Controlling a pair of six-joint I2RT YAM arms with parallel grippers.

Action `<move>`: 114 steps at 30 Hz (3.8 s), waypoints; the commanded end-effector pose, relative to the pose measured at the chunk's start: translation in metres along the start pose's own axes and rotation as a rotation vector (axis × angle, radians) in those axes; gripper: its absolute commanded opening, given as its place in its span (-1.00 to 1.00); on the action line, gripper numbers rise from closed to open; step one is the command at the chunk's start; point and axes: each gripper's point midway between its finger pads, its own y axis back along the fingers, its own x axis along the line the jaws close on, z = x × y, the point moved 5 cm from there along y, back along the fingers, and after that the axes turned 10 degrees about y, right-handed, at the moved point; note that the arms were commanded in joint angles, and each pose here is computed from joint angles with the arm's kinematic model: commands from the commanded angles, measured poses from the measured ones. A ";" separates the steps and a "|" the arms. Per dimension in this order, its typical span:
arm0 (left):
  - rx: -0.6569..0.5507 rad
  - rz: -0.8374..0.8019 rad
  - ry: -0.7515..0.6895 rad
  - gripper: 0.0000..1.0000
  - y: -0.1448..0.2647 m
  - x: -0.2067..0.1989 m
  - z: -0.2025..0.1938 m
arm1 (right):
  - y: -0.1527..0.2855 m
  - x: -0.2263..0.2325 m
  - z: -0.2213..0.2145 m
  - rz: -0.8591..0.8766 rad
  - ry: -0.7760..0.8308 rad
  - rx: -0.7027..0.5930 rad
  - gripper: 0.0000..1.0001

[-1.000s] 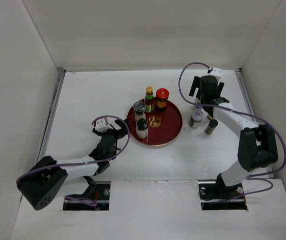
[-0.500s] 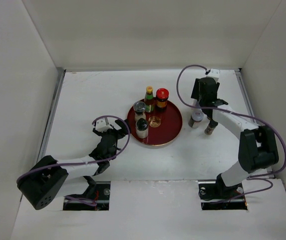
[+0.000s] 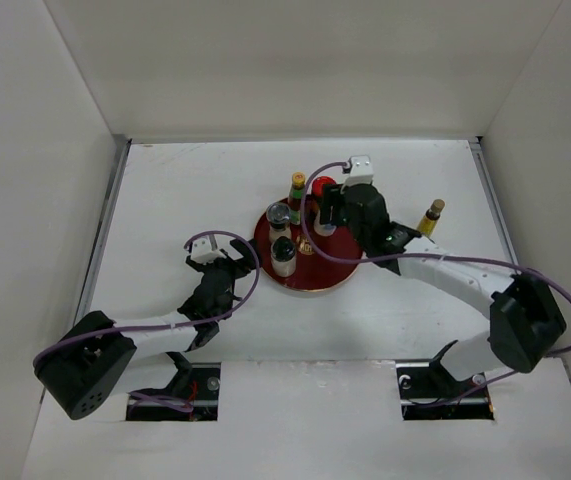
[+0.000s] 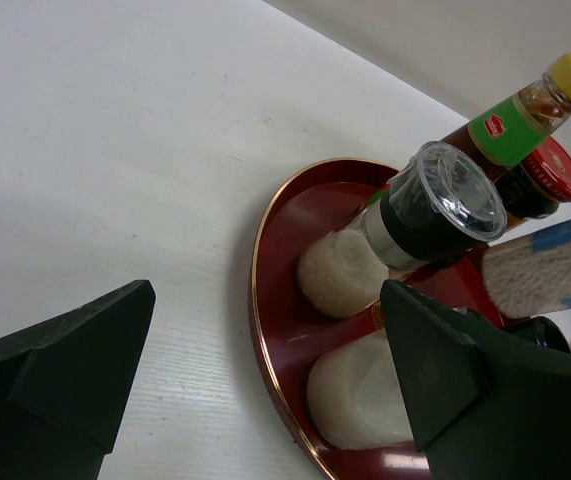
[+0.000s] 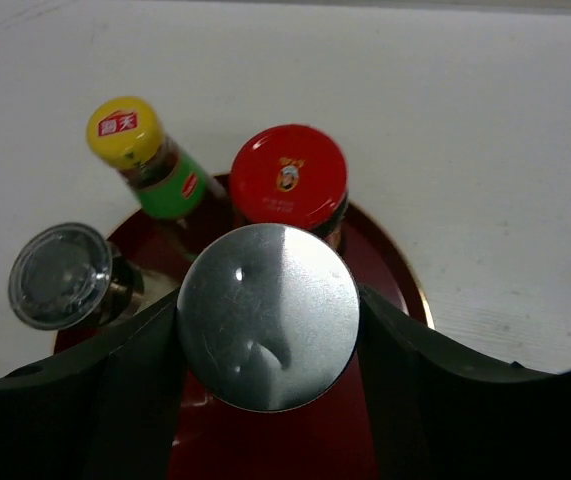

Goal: Organize the condiment bottles

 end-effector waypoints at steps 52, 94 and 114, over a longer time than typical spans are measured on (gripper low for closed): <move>-0.010 -0.064 0.078 1.00 -0.006 -0.022 0.007 | 0.000 -0.121 -0.092 -0.372 -0.217 0.223 0.77; -0.007 -0.063 0.076 1.00 -0.006 -0.021 0.006 | -0.016 -0.052 -0.004 -0.162 -0.232 0.006 0.87; 0.015 -0.084 0.092 1.00 -0.004 -0.027 0.002 | 0.076 -0.173 -0.108 -0.627 -0.376 0.116 0.98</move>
